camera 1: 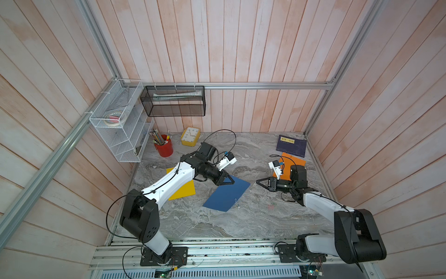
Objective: Unclip the paperclips from the documents
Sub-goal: Place the paper clip at the center of the board.
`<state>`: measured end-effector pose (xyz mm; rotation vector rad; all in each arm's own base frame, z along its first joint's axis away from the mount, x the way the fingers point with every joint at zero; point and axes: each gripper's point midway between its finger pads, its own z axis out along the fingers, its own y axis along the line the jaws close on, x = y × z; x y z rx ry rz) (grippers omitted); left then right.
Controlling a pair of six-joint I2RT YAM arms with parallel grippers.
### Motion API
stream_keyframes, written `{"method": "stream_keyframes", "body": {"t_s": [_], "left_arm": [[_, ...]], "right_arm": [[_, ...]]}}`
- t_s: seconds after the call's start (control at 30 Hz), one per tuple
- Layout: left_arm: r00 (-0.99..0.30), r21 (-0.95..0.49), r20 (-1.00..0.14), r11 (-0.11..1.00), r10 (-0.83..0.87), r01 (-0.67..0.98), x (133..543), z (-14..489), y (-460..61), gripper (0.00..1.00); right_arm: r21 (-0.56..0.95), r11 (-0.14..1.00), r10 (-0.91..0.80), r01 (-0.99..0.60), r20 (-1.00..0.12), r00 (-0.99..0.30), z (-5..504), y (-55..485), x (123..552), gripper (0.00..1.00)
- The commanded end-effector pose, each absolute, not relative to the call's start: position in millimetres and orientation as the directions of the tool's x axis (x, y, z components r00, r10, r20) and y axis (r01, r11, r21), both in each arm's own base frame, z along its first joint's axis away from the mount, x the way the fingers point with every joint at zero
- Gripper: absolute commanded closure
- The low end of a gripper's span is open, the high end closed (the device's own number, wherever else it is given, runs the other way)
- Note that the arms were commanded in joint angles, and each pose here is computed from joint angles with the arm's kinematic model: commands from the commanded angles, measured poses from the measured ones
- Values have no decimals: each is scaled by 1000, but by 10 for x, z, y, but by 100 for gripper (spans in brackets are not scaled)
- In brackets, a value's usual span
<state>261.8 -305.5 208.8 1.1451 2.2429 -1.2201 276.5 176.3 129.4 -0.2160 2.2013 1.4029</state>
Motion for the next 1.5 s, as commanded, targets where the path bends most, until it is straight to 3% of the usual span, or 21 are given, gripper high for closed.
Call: {"method": "stream_keyframes", "body": {"t_s": [0.0, 0.33, 0.77, 0.93, 1.03, 1.27, 1.47], "left_arm": [[-593, -508, -664, 308, 454, 804, 2682, 2210, -3041, 100], [-580, -493, -692, 306, 429, 814, 2729, 2312, -3040, 100], [-580, -494, -701, 304, 416, 815, 2721, 2339, -3035, 100], [-586, -496, -697, 312, 413, 810, 2729, 2312, -3020, 100], [-586, -494, -700, 315, 408, 810, 2733, 2320, -3014, 100], [-585, -495, -715, 314, 383, 810, 2757, 2364, -2994, 100], [-578, -508, -744, 279, 335, 815, 2779, 2495, -2972, 100]], "right_arm": [[794, 563, 211, -229, -406, -889, 962, 1554, 2686, 100], [714, 700, 259, -1, -255, -931, 412, 1268, 2440, 100], [616, 779, 318, 121, -222, -922, 217, 1053, 2462, 100], [595, 794, 329, 128, -242, -913, 242, 1003, 2486, 80], [583, 802, 334, 129, -259, -906, 288, 977, 2508, 75], [602, 798, 295, 40, -332, -896, 540, 1032, 2607, 69], [661, 687, 172, -301, -550, -817, 1214, 1413, 2731, 63]]}}
